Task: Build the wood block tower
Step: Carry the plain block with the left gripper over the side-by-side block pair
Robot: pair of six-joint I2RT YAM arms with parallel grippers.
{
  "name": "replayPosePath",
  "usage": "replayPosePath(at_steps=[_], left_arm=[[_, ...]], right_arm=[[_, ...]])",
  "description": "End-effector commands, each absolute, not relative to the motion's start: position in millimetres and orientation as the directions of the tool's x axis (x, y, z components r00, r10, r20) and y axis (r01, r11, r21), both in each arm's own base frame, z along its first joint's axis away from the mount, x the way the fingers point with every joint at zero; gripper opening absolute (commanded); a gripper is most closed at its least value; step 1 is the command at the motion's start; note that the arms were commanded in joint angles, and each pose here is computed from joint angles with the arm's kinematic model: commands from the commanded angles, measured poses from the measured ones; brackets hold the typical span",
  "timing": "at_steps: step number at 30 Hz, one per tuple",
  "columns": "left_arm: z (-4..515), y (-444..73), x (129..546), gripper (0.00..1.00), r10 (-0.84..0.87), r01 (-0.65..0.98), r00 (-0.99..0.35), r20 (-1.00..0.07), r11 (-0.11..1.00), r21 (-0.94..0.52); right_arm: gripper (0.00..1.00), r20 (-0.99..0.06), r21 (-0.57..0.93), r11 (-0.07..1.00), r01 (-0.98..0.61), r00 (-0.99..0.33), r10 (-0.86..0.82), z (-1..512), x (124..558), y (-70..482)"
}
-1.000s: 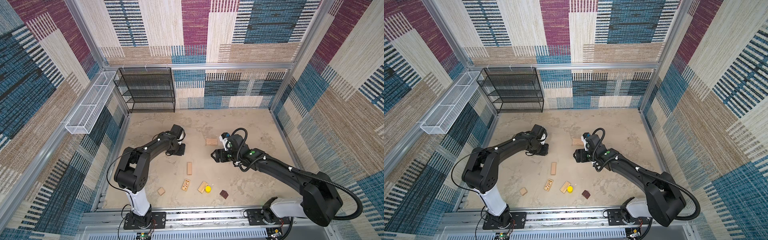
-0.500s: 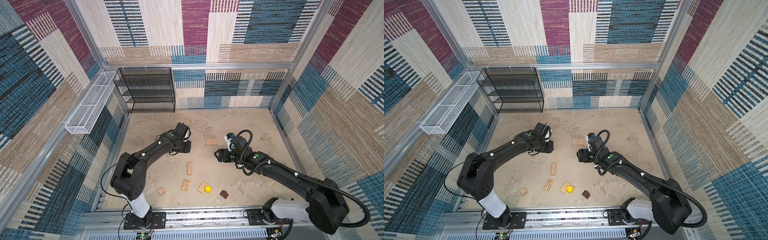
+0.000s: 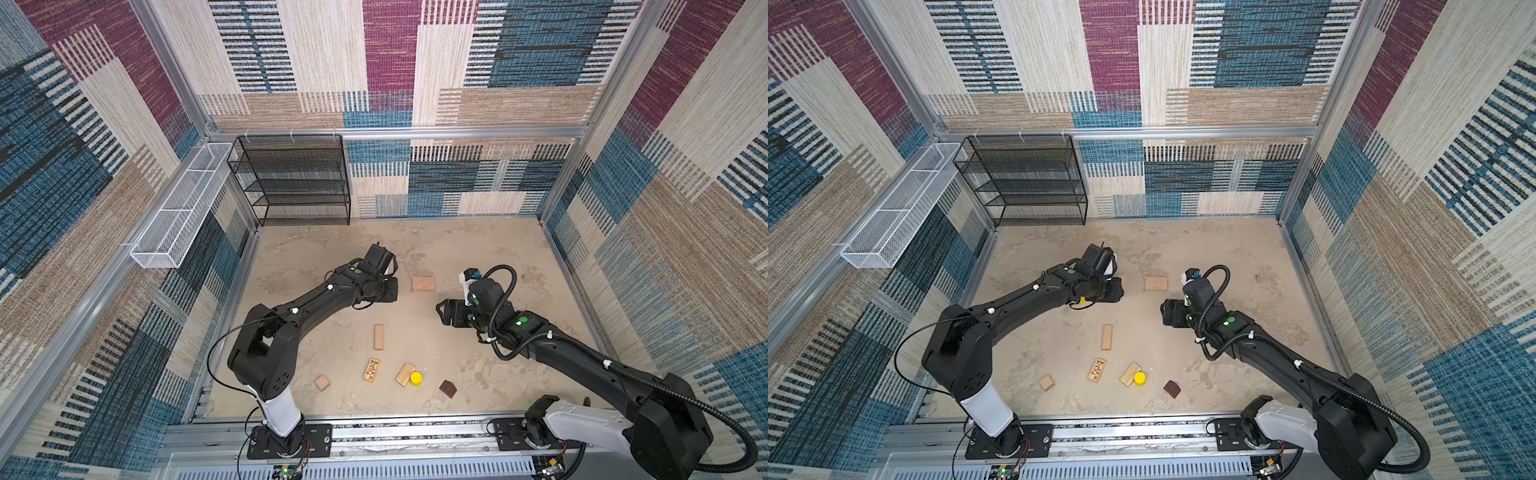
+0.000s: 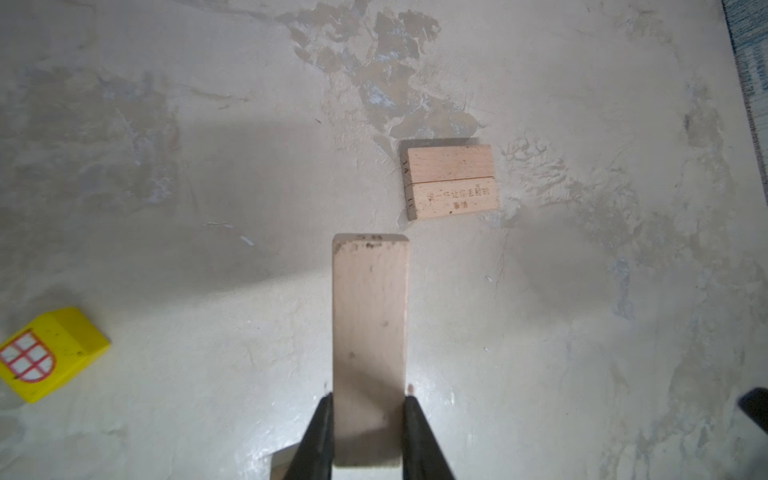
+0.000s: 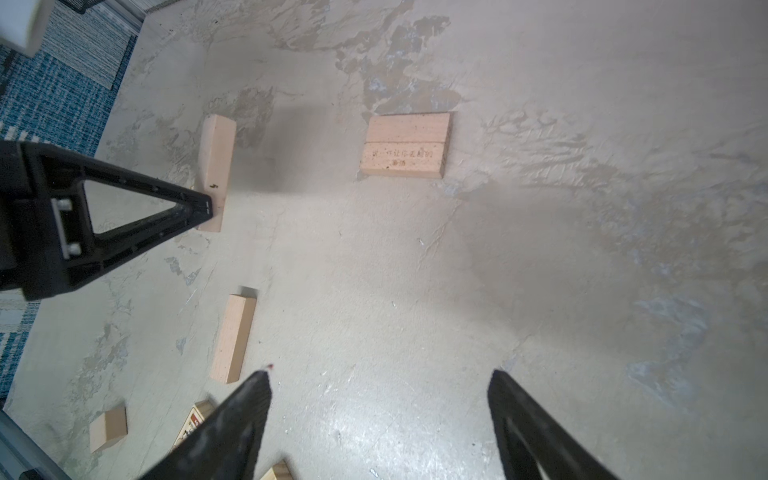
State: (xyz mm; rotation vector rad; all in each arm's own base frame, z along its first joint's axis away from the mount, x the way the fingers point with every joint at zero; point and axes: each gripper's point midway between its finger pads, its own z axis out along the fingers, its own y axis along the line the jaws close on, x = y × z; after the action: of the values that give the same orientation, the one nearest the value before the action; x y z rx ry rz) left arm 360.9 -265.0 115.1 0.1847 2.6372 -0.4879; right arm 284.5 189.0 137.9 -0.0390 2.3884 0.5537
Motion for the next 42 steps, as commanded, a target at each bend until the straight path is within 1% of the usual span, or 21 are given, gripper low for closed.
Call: replayPosePath(at_steps=[1, 7, 15, 24, 35, 42], left_arm=[[120.0, -284.0, 365.3, 0.00, -0.005, 0.180, -0.901, -0.435, 0.906, -0.383], [110.0, -299.1, 369.0, 0.00, 0.041, 0.198, -0.909, -0.415, 0.919, -0.341], [98.9, -323.1, 375.8, 0.00, 0.066, 0.206, -0.921, -0.385, 0.919, -0.336], [87.6, -333.6, 396.8, 0.00, 0.125, 0.229, -0.918, -0.376, 0.942, -0.246], [76.0, -352.0, 404.0, 0.00, 0.133, 0.218, -0.939, -0.316, 0.943, -0.251], [72.8, -362.5, 407.0, 0.00, 0.128, 0.215, -0.939, -0.319, 0.943, -0.254]], right_arm=[[0.85, -0.627, 0.384, 0.908, -0.166, -0.769, 0.124, 138.8, 285.5, 189.2], [0.86, -0.623, 0.388, 0.906, -0.167, -0.772, 0.124, 138.8, 284.1, 189.6], [0.86, -0.628, 0.382, 0.910, -0.161, -0.767, 0.127, 138.3, 285.1, 187.9], [0.86, -0.627, 0.361, 0.921, -0.147, -0.770, 0.123, 134.1, 284.9, 183.0], [0.87, -0.623, 0.324, 0.940, -0.106, -0.772, 0.128, 127.2, 286.1, 173.8], [0.87, -0.621, 0.327, 0.939, -0.102, -0.773, 0.132, 125.6, 285.9, 173.4]])
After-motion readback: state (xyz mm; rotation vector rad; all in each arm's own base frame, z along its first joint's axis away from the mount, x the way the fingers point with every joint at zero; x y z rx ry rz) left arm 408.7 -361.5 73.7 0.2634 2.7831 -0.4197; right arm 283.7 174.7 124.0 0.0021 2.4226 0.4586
